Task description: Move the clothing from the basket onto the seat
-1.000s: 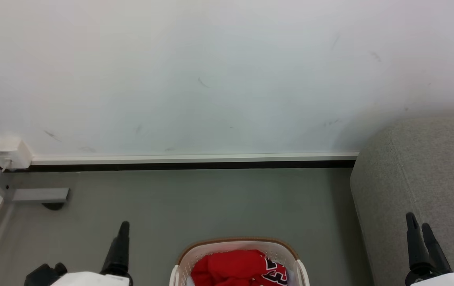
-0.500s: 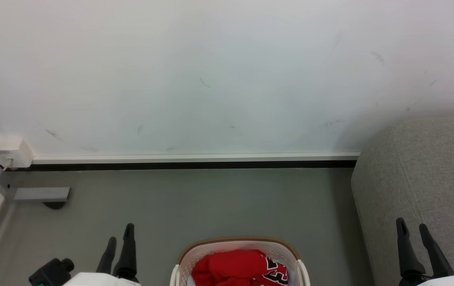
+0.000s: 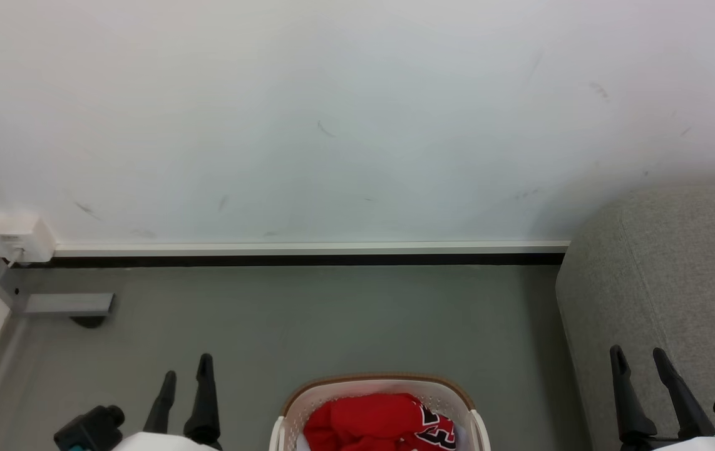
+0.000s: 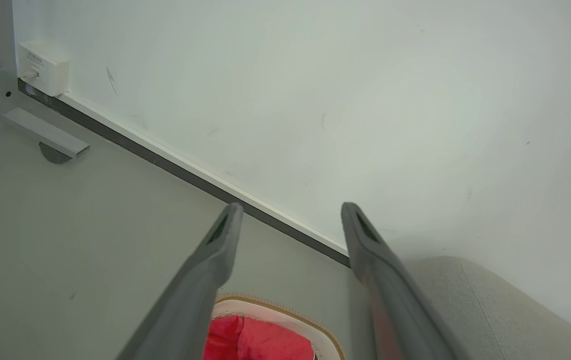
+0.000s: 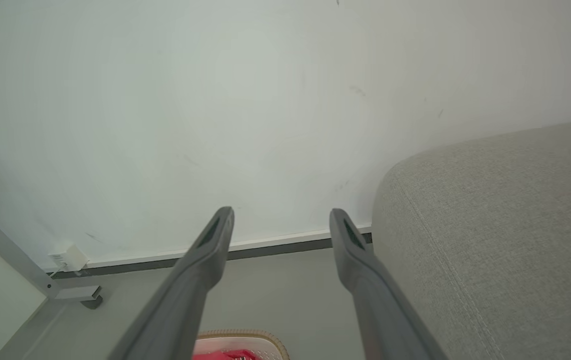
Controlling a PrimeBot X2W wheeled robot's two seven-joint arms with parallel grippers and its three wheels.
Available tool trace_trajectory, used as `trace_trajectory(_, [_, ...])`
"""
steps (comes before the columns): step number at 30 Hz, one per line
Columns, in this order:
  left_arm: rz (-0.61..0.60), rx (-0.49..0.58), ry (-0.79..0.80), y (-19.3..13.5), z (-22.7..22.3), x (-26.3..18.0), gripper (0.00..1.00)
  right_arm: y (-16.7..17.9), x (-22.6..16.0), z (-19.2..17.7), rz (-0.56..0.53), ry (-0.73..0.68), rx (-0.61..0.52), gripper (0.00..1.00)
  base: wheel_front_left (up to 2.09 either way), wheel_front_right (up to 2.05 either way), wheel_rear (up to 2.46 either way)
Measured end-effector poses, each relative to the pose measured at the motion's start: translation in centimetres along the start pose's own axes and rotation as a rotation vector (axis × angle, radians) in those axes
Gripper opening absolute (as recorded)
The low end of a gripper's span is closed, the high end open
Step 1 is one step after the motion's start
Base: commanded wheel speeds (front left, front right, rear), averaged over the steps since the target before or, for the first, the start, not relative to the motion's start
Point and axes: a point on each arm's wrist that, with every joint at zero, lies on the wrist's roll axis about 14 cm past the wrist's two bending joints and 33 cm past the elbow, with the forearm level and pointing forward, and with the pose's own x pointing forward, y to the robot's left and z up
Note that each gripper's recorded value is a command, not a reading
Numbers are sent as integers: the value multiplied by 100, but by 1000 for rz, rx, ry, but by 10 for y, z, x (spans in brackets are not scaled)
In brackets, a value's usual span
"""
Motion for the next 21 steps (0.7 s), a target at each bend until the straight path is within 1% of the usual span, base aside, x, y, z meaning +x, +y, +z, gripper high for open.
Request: trace_trajectory(21, [-32,236,-39,-6,0,-4,100,2,-4,0,31,-12,-229,100,0,0,0])
